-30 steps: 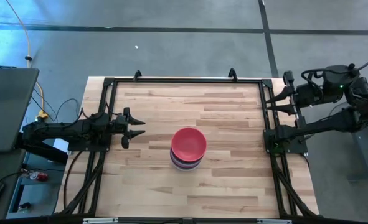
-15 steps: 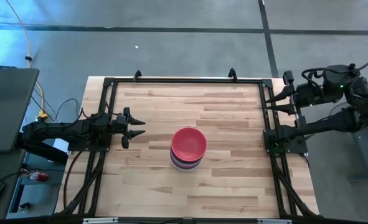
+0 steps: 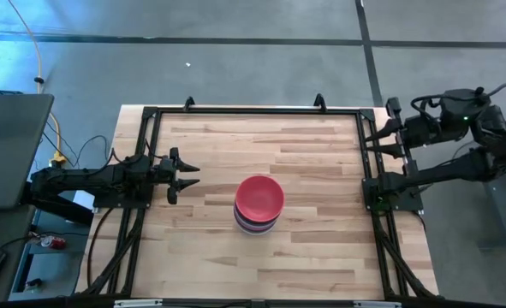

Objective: Nest bowls inside each other
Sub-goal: Return to Home Position

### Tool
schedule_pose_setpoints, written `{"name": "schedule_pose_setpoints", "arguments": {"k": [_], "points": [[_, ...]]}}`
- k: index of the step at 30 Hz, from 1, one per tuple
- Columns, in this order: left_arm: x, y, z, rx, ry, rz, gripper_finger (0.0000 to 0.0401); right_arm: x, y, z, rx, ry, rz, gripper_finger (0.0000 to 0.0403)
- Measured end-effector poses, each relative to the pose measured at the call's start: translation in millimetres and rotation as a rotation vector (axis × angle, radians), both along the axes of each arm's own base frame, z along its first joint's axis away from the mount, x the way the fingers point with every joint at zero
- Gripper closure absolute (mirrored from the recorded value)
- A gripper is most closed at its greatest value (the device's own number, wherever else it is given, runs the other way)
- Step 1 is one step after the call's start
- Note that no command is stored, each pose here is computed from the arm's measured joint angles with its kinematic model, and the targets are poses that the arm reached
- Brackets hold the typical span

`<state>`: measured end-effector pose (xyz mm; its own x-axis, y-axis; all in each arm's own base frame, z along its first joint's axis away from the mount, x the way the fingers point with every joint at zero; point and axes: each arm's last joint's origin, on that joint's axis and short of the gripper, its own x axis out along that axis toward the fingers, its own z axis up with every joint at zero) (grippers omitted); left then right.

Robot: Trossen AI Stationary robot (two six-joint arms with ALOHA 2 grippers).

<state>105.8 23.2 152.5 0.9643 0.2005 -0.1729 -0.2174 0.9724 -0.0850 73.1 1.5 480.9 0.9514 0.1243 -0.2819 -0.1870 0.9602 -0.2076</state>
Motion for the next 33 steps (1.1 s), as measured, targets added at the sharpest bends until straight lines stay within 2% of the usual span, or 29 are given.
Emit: {"name": "schedule_pose_setpoints", "arguments": {"k": [3,9,13,15,17,23,29,33], "points": [[0,0,0,-0.001,0.0,0.0,0.0222,4,1,-2,-0.024,0.019,0.043,0.0329],[0,0,0,-0.001,-0.001,0.001,0.0222,9,5,-3,-0.003,0.031,0.187,0.0329],[0,0,0,-0.002,-0.001,0.001,0.0222,10,3,-1,0.078,0.03,0.097,0.0329],[0,0,0,-0.002,-0.001,0.0,0.0222,11,0,0,0.06,0.014,0.011,0.0329],[0,0,0,-0.002,-0.001,0.0,0.0222,11,0,2,0.029,-0.003,-0.005,0.0329],[0,0,0,-0.002,-0.001,0.001,0.0222,11,6,6,-0.025,-0.076,0.267,0.0329],[0,0,0,-0.002,-0.001,0.001,0.0222,8,8,7,-0.094,-0.112,0.359,0.0329],[0,0,0,0.0,-0.001,0.0,0.0222,2,9,7,-0.116,-0.132,0.376,0.0329]]}}
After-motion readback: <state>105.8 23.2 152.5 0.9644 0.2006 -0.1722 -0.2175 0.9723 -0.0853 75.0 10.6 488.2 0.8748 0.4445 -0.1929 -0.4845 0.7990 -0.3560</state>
